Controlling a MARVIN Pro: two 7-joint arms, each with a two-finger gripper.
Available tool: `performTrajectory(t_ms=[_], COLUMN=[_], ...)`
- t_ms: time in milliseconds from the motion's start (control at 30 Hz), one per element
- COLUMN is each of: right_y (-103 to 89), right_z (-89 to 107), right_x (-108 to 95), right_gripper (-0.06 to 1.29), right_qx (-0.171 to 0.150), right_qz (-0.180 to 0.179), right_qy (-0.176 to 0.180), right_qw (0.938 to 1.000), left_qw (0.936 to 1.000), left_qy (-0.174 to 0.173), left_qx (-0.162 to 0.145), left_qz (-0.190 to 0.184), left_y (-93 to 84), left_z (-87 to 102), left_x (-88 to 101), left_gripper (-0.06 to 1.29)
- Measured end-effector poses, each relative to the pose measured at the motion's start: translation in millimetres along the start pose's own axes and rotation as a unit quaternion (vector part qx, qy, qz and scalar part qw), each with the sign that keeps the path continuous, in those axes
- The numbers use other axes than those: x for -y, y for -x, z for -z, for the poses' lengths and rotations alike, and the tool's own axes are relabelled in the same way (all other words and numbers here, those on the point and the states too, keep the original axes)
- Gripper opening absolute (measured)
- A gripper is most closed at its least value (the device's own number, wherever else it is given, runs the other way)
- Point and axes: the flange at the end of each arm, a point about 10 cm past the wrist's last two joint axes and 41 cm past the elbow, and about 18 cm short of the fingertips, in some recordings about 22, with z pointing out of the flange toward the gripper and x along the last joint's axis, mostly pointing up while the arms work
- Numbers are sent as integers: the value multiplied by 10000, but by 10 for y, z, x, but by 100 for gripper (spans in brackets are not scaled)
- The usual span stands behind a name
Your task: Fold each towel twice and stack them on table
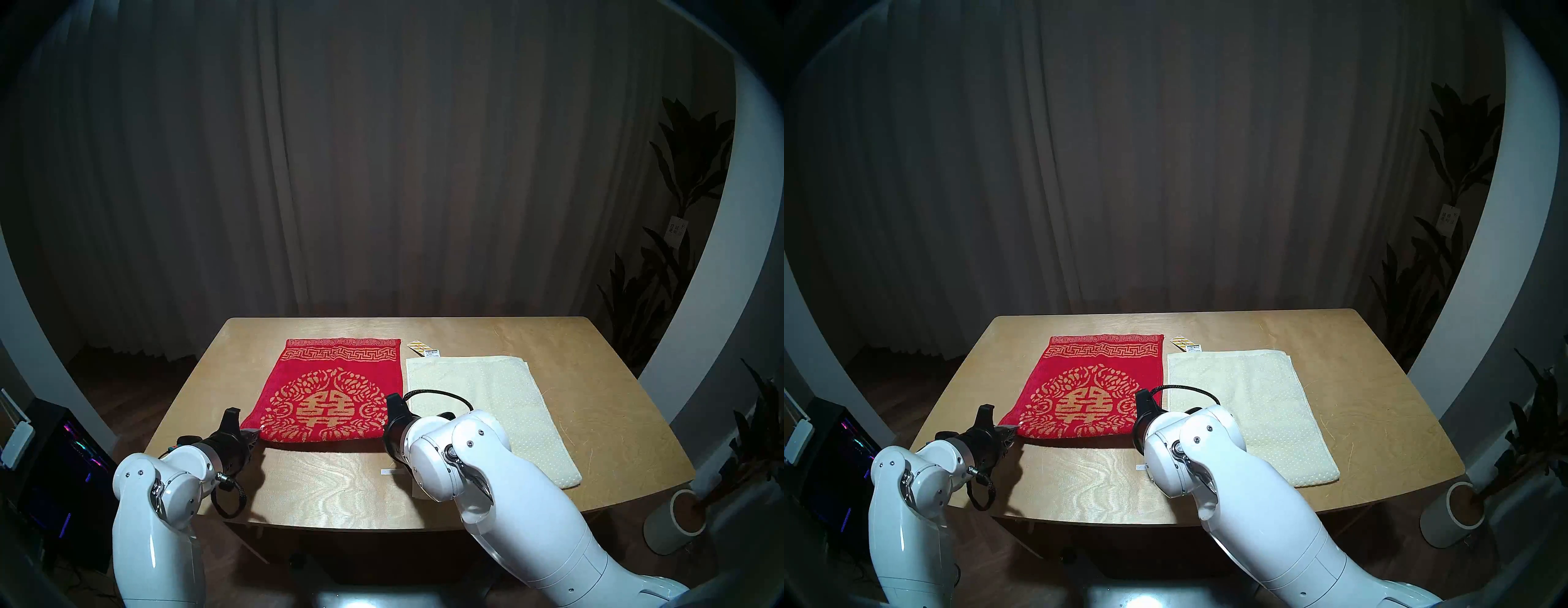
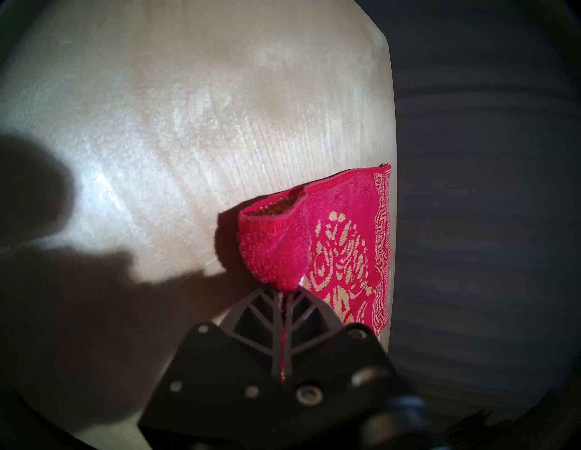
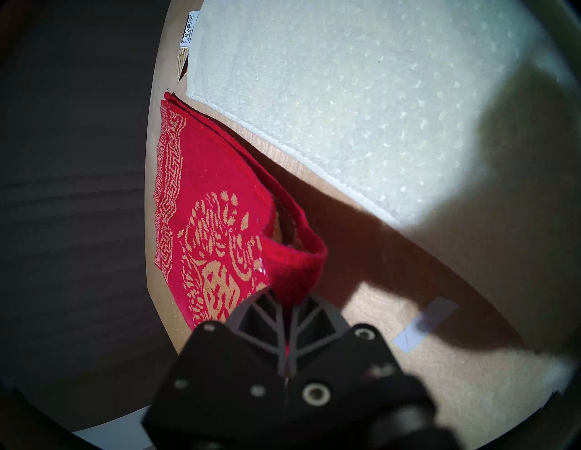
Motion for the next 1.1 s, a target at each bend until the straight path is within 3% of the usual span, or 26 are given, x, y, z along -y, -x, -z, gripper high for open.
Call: performTrajectory(t_ms=[467,1100], right_y=[-81,-270], right_z=[14,-377], right_x=[240,575], right_gripper=[-3,-3], right_qx=[-127,-483], right_qz=[-307,-588], right_qy=[-107,-239], right_qw=[9994,9968], left_qw=[9998,9994], left_qy=[214,320], left_qx=[0,-147], left_qz=[-5,27], left_y=[-38,-53], left_z=[-49,-510], left_x=[-376,-809], left_gripper=[-3,-3])
